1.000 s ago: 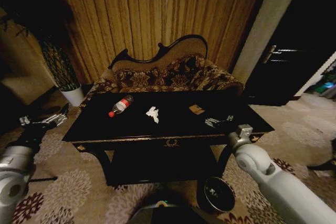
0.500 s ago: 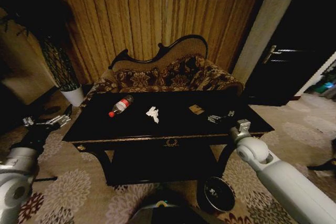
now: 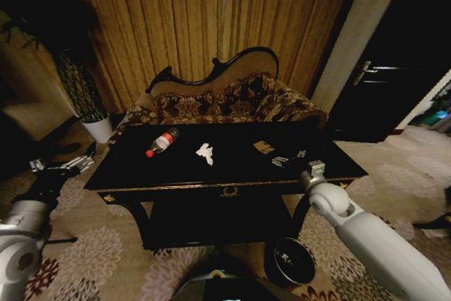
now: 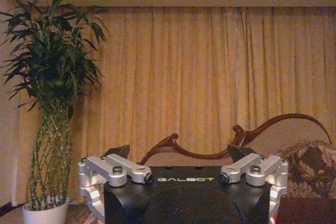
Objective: Move to the front of the table and place the trash on the table into the trash bin.
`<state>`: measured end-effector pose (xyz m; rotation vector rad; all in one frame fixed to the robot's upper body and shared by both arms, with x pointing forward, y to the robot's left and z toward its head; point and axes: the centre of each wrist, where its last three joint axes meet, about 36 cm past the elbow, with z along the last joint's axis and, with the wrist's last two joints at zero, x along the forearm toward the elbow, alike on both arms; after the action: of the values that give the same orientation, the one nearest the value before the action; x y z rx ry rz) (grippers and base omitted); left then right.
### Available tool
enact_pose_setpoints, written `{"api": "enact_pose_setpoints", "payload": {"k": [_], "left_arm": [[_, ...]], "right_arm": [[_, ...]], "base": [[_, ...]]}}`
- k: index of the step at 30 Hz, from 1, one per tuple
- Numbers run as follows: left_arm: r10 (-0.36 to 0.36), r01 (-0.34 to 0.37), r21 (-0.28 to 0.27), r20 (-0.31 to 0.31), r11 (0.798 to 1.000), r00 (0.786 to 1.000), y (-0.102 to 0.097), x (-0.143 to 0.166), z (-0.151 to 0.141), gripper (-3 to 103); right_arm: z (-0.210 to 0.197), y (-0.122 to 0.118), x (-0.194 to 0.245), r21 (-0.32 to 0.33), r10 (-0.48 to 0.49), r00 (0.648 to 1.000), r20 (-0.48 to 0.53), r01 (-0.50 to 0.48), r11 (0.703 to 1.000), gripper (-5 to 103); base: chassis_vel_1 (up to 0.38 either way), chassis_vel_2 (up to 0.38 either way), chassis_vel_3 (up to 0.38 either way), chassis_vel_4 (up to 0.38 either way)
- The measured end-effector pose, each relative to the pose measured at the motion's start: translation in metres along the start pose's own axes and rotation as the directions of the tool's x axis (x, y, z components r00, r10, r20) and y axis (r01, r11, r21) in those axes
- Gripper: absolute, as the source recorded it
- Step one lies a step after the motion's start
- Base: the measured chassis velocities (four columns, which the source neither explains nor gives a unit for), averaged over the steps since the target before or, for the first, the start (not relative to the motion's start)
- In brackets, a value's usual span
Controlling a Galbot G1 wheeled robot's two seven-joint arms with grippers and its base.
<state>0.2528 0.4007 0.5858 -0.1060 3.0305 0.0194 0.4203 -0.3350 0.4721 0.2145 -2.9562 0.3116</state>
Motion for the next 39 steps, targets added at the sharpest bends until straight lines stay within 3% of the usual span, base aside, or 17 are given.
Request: {"api": "enact_pose_setpoints", "payload": {"k": [39], "left_arm": [[-0.012,0.013,-0.020,0.029,1.000,1.000,0.005,0.005,-0.012,100]], "right_arm": [[-0.013,0.025,-0.035,-0.022,-0.067,0.997,0.023,0.068,0.997,100]], "base": [[0.000,0.000,0.000,0.000]]}}
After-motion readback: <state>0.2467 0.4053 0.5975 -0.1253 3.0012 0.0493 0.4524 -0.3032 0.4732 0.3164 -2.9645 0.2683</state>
